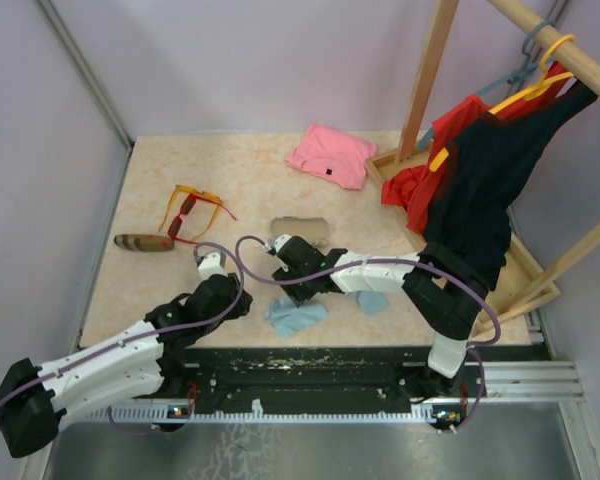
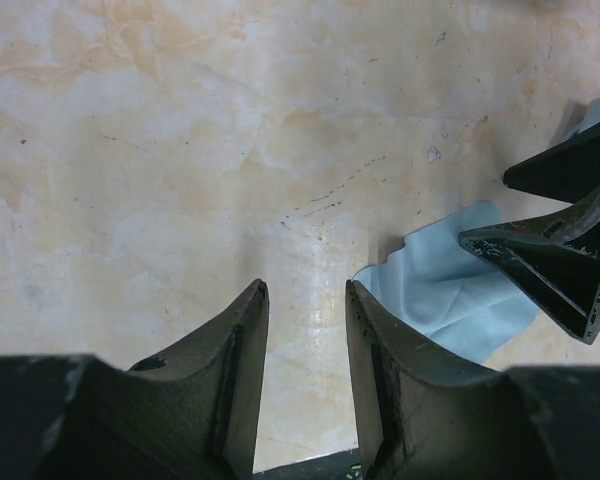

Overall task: Organize the sunglasses
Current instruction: Fold the glasses cleaning cloth at the center of the board.

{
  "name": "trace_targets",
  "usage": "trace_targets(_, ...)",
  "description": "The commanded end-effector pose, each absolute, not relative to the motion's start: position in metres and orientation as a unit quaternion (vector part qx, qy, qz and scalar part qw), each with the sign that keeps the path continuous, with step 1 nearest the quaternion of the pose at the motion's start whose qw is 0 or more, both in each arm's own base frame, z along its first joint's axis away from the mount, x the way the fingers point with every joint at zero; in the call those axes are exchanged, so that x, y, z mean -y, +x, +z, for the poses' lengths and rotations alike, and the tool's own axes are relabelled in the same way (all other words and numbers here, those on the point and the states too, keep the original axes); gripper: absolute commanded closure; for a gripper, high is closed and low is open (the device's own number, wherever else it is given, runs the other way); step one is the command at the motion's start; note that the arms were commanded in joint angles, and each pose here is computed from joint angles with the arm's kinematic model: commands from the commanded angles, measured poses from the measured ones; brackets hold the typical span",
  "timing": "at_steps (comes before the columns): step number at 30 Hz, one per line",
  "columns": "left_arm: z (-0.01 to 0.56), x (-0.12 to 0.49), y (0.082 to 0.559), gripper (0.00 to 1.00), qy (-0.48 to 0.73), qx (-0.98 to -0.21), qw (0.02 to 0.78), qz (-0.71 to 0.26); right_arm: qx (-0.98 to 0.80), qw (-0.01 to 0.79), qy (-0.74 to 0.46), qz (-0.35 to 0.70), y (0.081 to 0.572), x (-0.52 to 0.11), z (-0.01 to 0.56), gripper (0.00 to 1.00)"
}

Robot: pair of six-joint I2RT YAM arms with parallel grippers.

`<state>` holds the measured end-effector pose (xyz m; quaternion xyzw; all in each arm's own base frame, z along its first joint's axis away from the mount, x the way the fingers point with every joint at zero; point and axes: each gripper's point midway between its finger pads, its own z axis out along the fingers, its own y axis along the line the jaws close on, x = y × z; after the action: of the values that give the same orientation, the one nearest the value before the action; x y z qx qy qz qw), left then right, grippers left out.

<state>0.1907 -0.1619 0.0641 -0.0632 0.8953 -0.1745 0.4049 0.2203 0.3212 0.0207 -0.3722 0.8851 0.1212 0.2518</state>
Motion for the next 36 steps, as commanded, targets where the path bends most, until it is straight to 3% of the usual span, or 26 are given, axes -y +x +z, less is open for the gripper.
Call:
trace_targets(1, 0.062, 0.155, 0.192, 0.57, -0.074, -0.894, 0.410, -0.163, -0.878, 0.237, -0.405, 0.096, 0.215, -0.327, 0.017, 0.47)
trace_targets(10, 0.065, 0.151, 0.191, 0.57, -0.078, -0.891, 0.416, -0.163, -0.882, 0.184, -0.429, 0.066, 0.191, -0.318, 0.003, 0.50)
trace_targets(23, 0.068, 0.149, 0.190, 0.58, -0.088, -0.887, 0.420, -0.172, -0.902, 0.138, -0.407, 0.044, 0.175, -0.304, -0.017, 0.70)
trace_targets(26, 0.070, 0.151, 0.191, 0.57, -0.084, -0.886, 0.421, -0.176, -0.903, 0.153, -0.398, 0.053, 0.177, -0.306, -0.017, 0.78)
trace_targets(31, 0.076, 0.168, 0.192, 0.55, -0.059, -0.880, 0.422, -0.208, -0.897, 0.224, -0.372, 0.081, 0.191, -0.316, -0.001, 1.00)
trace_targets(36, 0.076, 0.189, 0.193, 0.52, -0.031, -0.882, 0.407, -0.236, -0.877, 0.300, -0.352, 0.128, 0.203, -0.326, 0.026, 1.00)
